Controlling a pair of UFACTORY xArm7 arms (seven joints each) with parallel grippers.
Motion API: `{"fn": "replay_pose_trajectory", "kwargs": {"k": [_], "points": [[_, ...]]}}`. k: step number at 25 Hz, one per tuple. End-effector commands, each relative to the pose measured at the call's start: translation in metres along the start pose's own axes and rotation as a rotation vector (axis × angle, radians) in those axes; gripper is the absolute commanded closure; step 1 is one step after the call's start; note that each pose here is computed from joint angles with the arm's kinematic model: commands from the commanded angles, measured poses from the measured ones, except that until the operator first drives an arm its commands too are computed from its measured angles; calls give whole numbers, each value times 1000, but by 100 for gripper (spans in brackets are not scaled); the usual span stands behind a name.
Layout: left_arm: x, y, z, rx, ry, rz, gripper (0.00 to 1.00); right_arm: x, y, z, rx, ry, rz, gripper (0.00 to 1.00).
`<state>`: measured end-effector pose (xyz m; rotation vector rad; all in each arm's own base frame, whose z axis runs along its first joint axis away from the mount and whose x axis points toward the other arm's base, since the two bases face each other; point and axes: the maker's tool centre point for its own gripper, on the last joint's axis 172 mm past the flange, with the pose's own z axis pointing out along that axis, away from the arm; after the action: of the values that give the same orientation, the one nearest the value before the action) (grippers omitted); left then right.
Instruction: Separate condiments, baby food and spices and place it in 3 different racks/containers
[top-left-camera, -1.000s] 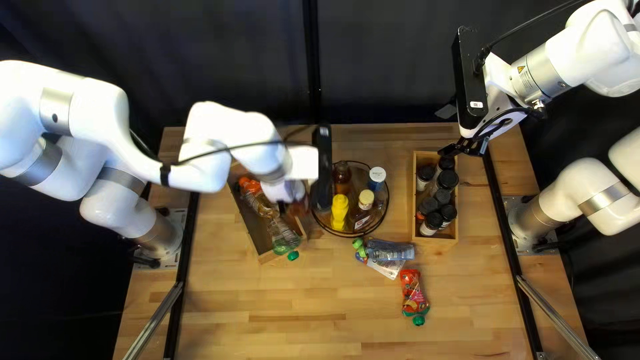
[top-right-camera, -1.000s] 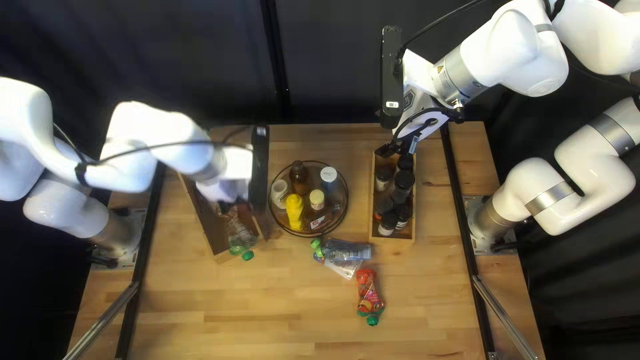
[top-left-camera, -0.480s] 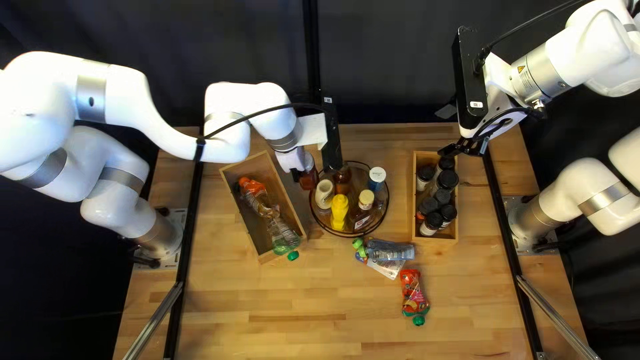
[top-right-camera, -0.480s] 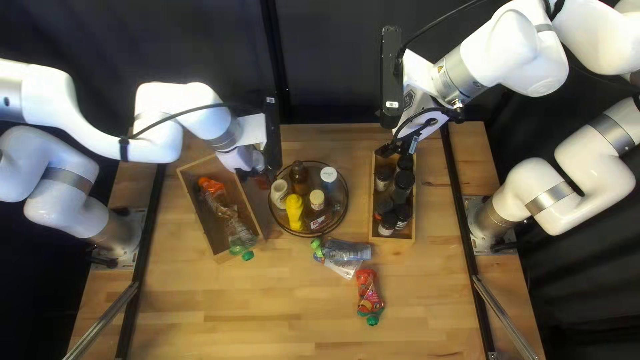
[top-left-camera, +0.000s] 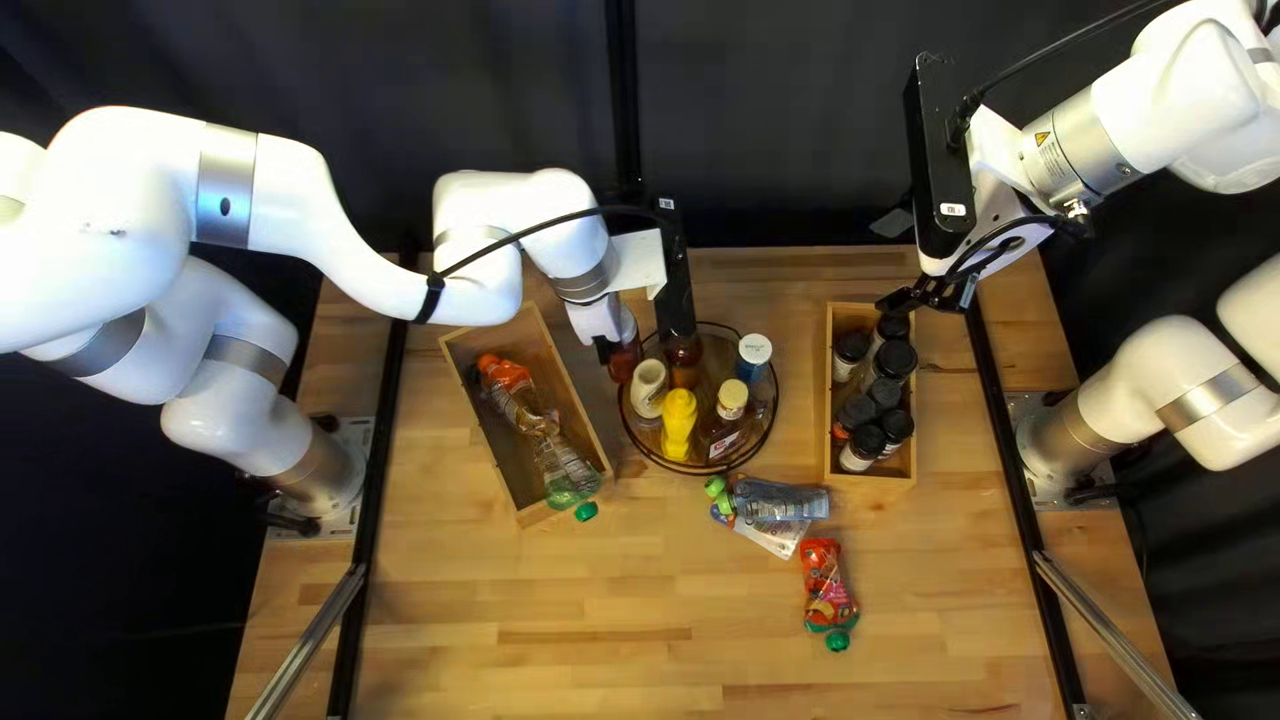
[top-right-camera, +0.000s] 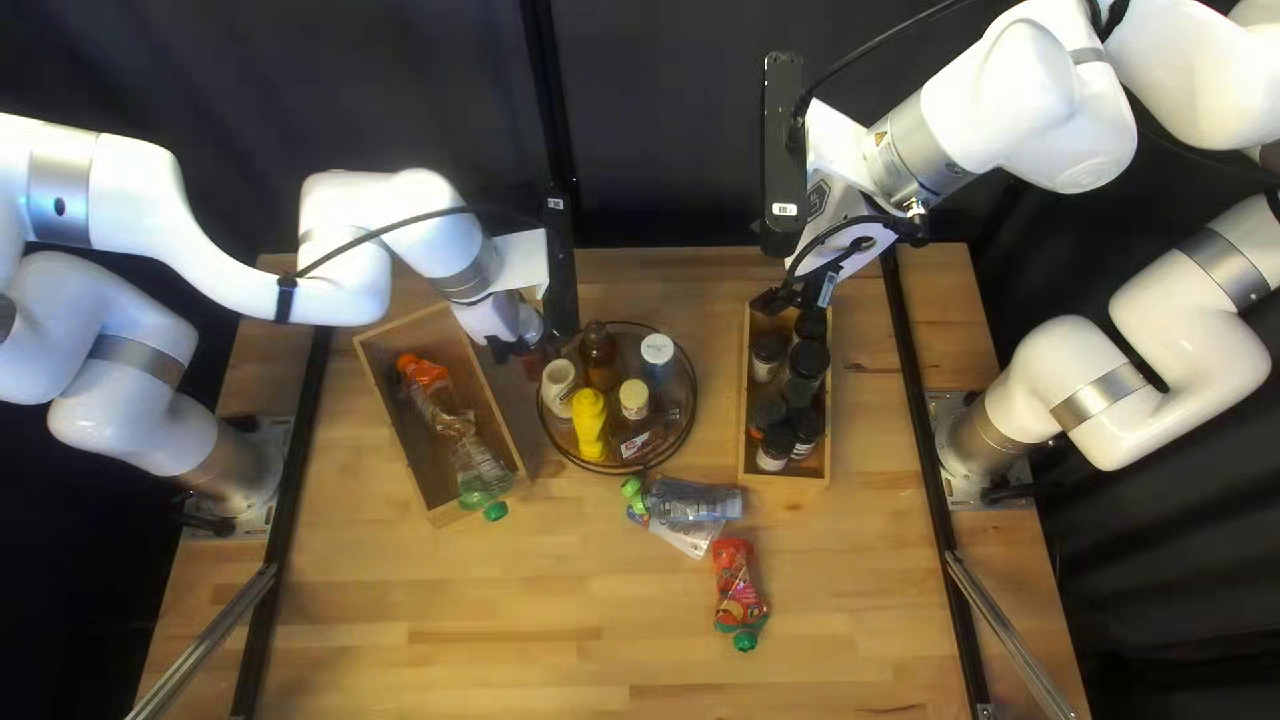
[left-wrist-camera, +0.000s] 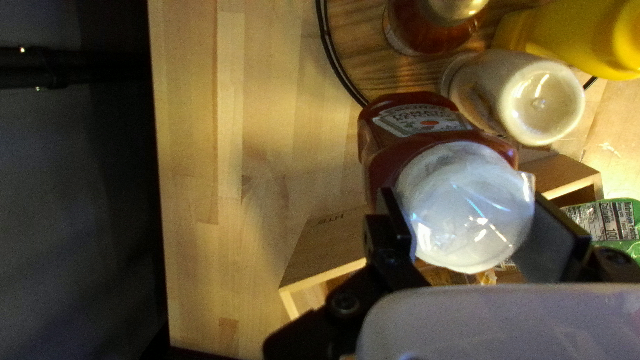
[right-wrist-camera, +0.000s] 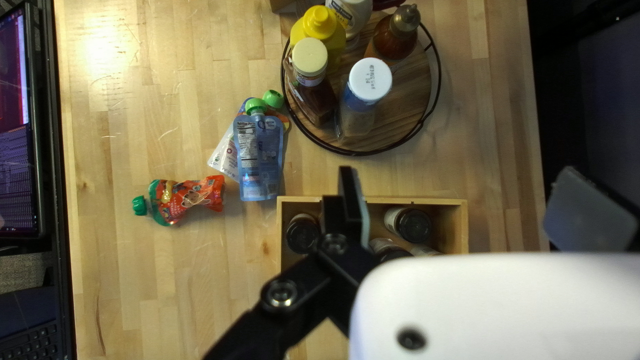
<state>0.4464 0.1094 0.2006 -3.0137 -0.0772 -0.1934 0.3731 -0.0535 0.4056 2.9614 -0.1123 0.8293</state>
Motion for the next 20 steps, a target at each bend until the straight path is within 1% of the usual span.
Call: {"fn": "replay_pose_trajectory", "kwargs": {"k": [1, 13, 20], "points": [[8, 3, 5, -18, 2, 11, 100, 0, 0, 0, 0, 0, 0, 0], [8, 24, 13, -53, 4, 33, 100, 0, 0, 0, 0, 0, 0, 0], [14, 31, 15, -73, 20, 50, 100, 0, 0, 0, 0, 0, 0, 0]]}}
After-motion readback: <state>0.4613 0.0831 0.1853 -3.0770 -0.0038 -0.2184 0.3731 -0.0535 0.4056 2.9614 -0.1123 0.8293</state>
